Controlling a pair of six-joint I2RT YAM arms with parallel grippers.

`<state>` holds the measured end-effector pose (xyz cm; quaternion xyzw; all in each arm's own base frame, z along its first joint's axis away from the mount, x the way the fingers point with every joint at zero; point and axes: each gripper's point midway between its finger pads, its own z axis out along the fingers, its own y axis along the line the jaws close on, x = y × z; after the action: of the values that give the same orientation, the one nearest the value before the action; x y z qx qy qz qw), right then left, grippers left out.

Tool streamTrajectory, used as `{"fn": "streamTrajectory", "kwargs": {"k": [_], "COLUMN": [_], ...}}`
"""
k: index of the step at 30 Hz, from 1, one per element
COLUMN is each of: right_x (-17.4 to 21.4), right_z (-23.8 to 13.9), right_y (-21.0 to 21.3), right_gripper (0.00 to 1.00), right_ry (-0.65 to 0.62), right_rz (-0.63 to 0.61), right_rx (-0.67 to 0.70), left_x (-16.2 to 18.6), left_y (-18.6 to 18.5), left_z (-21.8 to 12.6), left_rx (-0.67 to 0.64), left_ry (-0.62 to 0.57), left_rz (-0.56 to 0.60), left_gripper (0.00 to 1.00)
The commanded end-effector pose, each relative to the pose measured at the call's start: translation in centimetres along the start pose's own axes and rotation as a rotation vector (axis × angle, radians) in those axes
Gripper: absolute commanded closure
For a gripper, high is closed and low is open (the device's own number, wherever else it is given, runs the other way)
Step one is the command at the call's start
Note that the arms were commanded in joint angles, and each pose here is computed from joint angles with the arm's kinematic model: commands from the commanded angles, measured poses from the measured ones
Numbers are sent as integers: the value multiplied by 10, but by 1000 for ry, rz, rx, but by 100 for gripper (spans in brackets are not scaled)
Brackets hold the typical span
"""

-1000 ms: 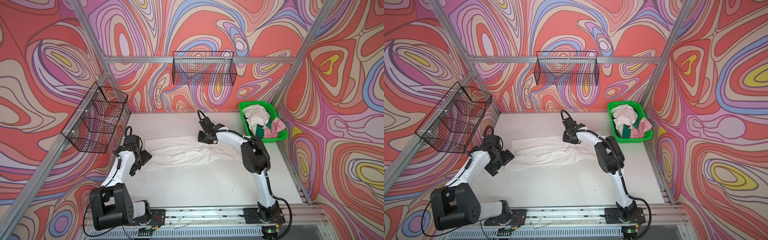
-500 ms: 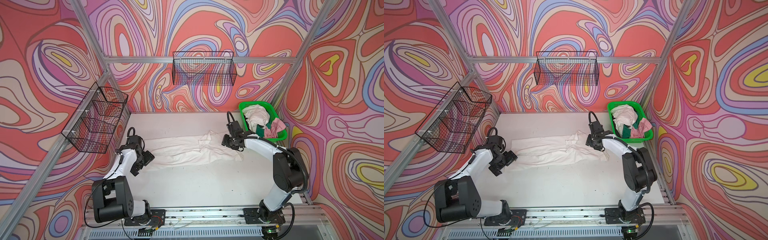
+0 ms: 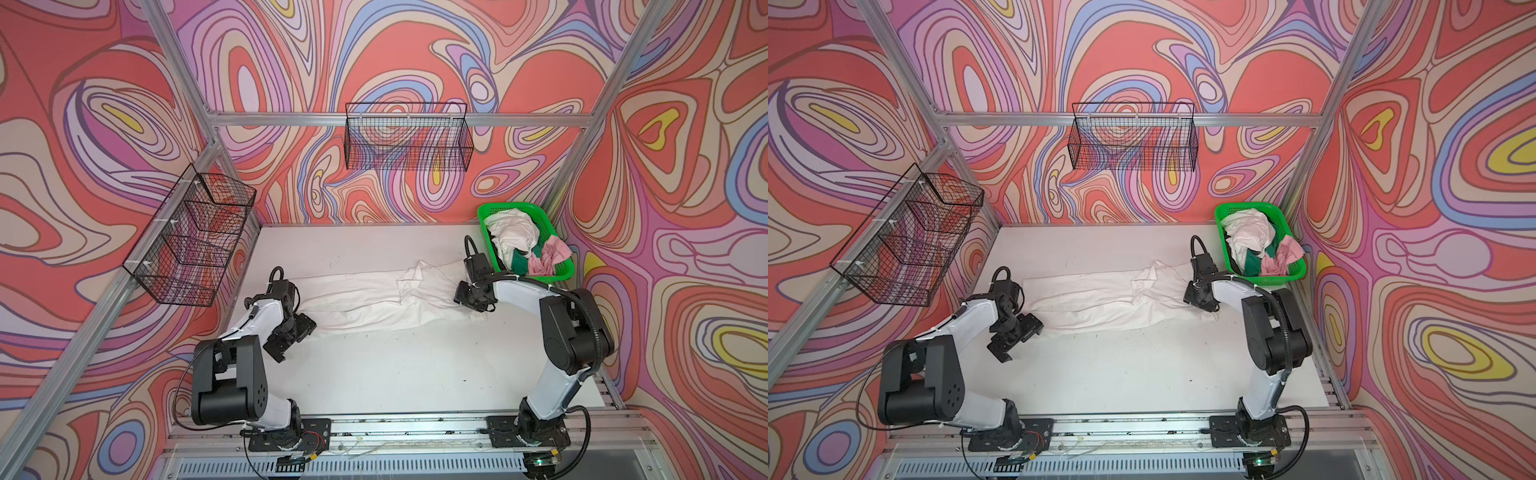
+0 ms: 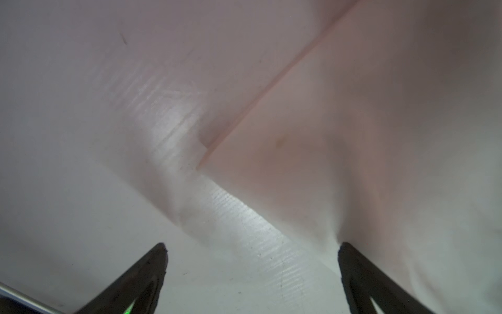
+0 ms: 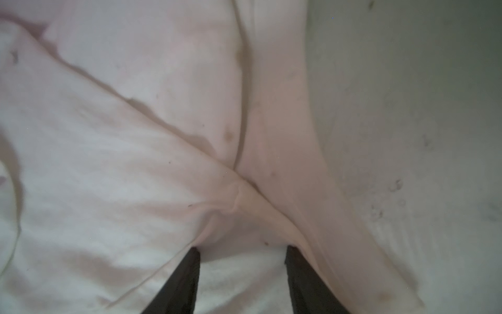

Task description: Fold and stack the t-shirts

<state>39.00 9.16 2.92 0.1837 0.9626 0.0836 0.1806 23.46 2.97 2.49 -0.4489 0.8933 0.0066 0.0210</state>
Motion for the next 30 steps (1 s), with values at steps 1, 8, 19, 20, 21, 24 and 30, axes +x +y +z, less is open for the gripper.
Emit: {"fn": "streamTrajectory", "kwargs": {"k": [1,8,19,20,21,24,30], "right_x": [-8,-19,29,28,27,21,0], "right_z": [2,-41,-12,-8,-5,3,9], "right_y": [-10,4,-8,-13,-18,-37,-60], "right_gripper": [46,46,46,46,46,46,46], "right_ry": [-15,-89,-6,-2,-1,-6,-61], "right_rz": [-14,-16,-1,4,13,49,24], "right_rx": [37,-39,-36,-17,-9,29,177], "left_x": [-2,-3,-4,-5,-6,-6,-8], "left_y": [5,9,16,17,17,19,23], "left_z": [7,8,9,10,10,13,15], "left_rx": [-39,-66,-110,-119,-120,-140,-163], "left_ry": [-9,-13,-15,-15,-16,-11,-3], "left_rz": [-34,-29,-28,-29,-29,-32,-35], "left_gripper": [0,0,0,0,0,0,0]}}
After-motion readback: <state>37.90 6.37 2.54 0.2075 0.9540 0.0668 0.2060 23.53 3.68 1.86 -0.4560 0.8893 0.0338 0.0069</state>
